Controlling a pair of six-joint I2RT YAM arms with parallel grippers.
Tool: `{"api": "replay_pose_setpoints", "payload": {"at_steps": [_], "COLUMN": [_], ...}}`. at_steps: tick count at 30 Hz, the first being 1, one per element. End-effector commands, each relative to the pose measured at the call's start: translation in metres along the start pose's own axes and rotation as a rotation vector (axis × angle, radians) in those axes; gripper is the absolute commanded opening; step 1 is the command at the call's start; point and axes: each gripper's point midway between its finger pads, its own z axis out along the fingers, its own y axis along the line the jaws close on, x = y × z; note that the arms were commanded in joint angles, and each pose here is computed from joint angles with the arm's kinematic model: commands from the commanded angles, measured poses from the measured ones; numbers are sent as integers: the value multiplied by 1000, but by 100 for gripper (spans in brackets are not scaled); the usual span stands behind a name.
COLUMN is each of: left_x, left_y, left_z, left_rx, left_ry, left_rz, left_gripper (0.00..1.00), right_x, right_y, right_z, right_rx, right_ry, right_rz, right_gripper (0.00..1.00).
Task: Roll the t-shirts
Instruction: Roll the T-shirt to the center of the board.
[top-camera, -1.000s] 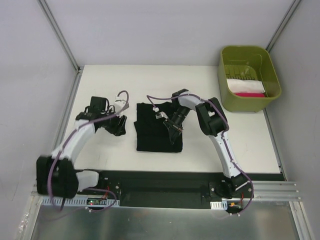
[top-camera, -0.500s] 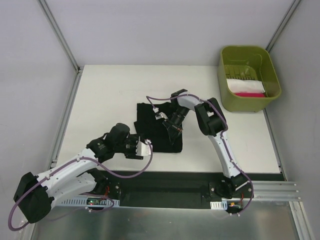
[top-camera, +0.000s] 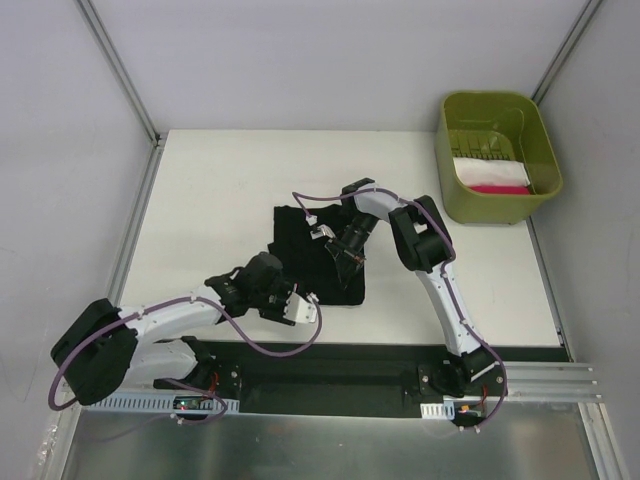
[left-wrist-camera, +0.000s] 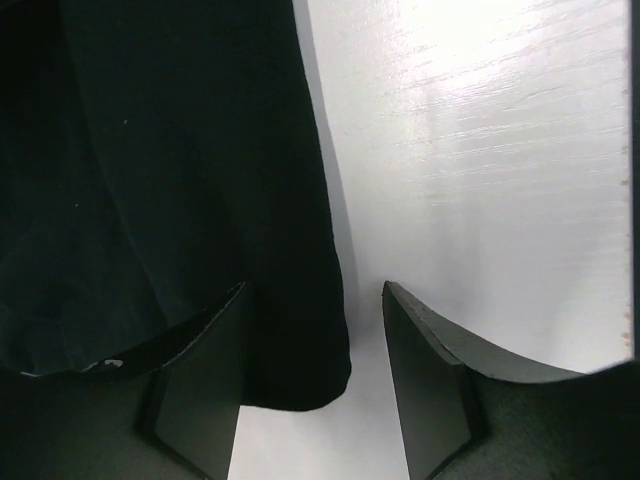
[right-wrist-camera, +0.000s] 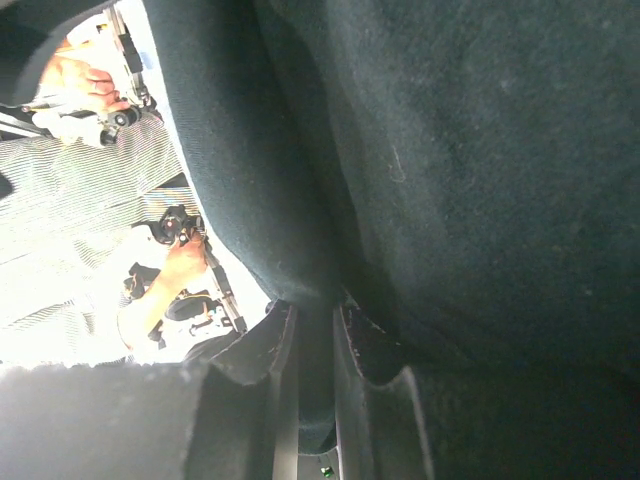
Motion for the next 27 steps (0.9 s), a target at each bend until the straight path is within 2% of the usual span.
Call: {"api": "replay_pose_setpoints", "payload": {"at_steps": [1, 3, 5, 6, 7, 8, 9, 14, 15, 17, 18, 19, 20, 21, 22, 23, 24, 25, 26, 27], "left_x": [20, 34, 45, 47, 49, 51, 48, 32, 22, 3, -5, -14, -17, -24, -26, -34, -42, -41, -46, -50], "left_y": [-1, -5, -11, -13, -20, -25, -27, -40, -34, -44, -31, -31, -28, -18, -16, -12, -4, 1, 5, 11], "left_z": [12, 17, 22, 23, 23, 23, 23, 11, 7, -1, -4, -4, -6, -10, -10, -11, -14, -14, -14, -16], "left_rx": [21, 50, 80, 93, 125, 150, 169, 276, 282, 374, 353, 378, 393, 392, 414, 428, 431, 431, 438, 438], "left_ry": [84, 144, 187, 192, 200, 201, 189, 133, 105, 17, -17, -53, -61, -72, -81, -118, -141, -150, -176, -191], "left_rz": [82, 90, 83, 85, 84, 79, 66, -77, -117, -202, -248, -287, -326, -383, -427, -459, -494, -525, -546, -549], "left_gripper": [52, 49, 44, 33, 25, 17, 0, 0, 0, 0, 0, 0, 0, 0, 0, 0, 0, 0, 0, 0], "right_x": [43, 42, 42, 42, 41, 40, 37, 20, 21, 17, 31, 19, 21, 30, 24, 34, 37, 35, 28, 19], "right_y": [-5, -5, -5, -5, -3, 0, 1, 34, 50, 60, 91, 63, 66, 79, 136, 112, 112, 113, 132, 157], "right_z": [3, 3, 3, 2, 0, -3, -11, -86, -117, -152, -193, -217, -242, -274, -318, -295, -297, -287, -278, -236], "right_rx": [2, 4, 4, 4, 2, 3, 3, 127, 213, 358, 554, 747, 889, 1063, 1277, 1284, 1294, 1253, 1152, 935], "right_ry": [224, 224, 222, 217, 209, 191, 154, -87, -171, -301, -417, -558, -698, -818, -1038, -1071, -1199, -1200, -1147, -973], "right_rz": [99, 96, 94, 93, 84, 68, 60, -99, -158, -249, -318, -350, -310, -381, -627, -601, -491, -486, -534, -797], "right_gripper": [11, 11, 15, 20, 34, 54, 95, 96, 96, 96, 96, 96, 96, 96, 96, 96, 96, 96, 96, 84]}}
